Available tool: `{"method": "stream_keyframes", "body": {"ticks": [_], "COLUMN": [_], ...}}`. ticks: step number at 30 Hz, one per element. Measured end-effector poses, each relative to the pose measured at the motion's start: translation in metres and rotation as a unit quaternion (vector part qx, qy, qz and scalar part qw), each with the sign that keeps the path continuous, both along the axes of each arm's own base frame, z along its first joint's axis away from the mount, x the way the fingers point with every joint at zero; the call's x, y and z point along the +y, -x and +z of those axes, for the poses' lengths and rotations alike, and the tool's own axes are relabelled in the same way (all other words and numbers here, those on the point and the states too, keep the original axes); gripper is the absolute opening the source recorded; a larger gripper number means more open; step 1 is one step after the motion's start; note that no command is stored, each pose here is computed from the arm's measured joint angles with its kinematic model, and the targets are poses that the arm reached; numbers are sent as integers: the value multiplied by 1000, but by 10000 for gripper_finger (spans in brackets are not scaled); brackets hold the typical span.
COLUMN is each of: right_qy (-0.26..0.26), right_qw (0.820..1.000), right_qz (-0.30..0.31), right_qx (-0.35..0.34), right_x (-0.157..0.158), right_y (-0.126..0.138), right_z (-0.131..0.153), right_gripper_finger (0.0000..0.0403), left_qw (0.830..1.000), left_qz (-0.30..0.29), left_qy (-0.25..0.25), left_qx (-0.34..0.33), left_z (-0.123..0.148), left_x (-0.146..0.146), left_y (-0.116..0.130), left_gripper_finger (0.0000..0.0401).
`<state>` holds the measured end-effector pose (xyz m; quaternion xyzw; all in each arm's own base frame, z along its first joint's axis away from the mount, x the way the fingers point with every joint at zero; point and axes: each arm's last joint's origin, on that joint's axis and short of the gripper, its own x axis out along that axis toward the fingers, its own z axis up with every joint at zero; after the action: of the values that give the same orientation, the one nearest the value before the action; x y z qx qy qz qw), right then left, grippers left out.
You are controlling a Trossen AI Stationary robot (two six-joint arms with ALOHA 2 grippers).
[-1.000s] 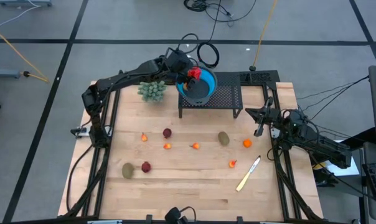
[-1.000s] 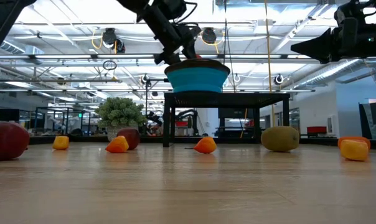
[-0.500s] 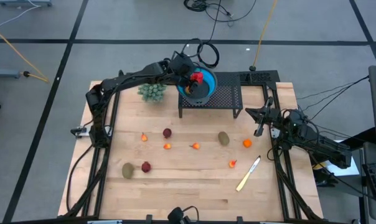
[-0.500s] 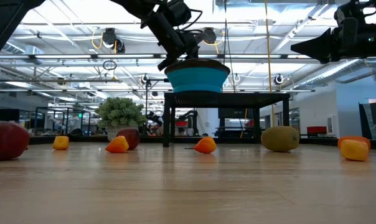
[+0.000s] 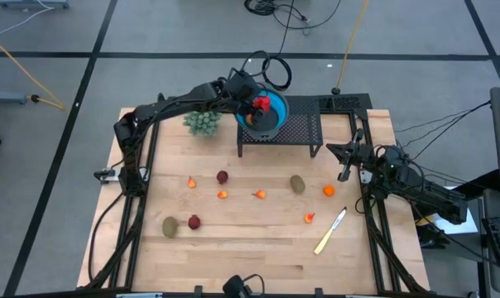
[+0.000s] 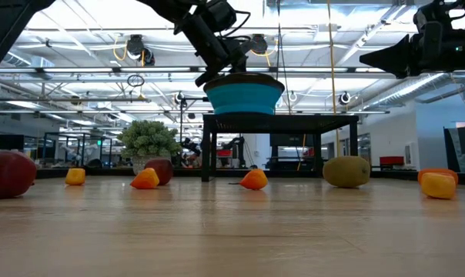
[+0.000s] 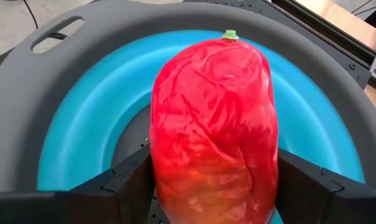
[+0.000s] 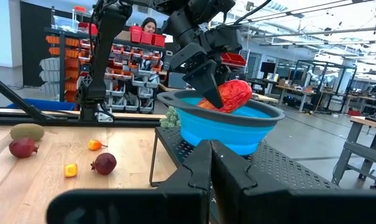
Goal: Pick & Place Fruit
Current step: Put the orange mango into the blue strainer bowl on the shelf, then put the brown kiwi into the blue strainer bowl on the shelf
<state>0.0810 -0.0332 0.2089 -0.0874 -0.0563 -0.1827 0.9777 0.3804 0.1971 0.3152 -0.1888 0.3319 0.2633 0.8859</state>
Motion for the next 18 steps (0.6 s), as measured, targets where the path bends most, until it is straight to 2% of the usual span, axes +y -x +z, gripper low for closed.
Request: {"method": "stream_keyframes", "body": {"ticks": [11,14,18], "right_qy": [0,-1,2], "right_qw": [1000,1000,1000], "right_qz": [1,2,2], "right_qx": [0,-1,-6], "right_x": [0,0,0], "right_y": [0,0,0], "right_z": [0,0,1], "right_gripper_finger": [0,0,0], "left_qw": [1000,999,997], "left_qz": [-1,6,12], "left_qy": [-14,-38,-79], "left_qx": [0,-5,-23], "left_z": [3,17,48], "left_x": [4,3,-5], "left_y": [3,9,20], "left_gripper_finger": [309,310,310]}}
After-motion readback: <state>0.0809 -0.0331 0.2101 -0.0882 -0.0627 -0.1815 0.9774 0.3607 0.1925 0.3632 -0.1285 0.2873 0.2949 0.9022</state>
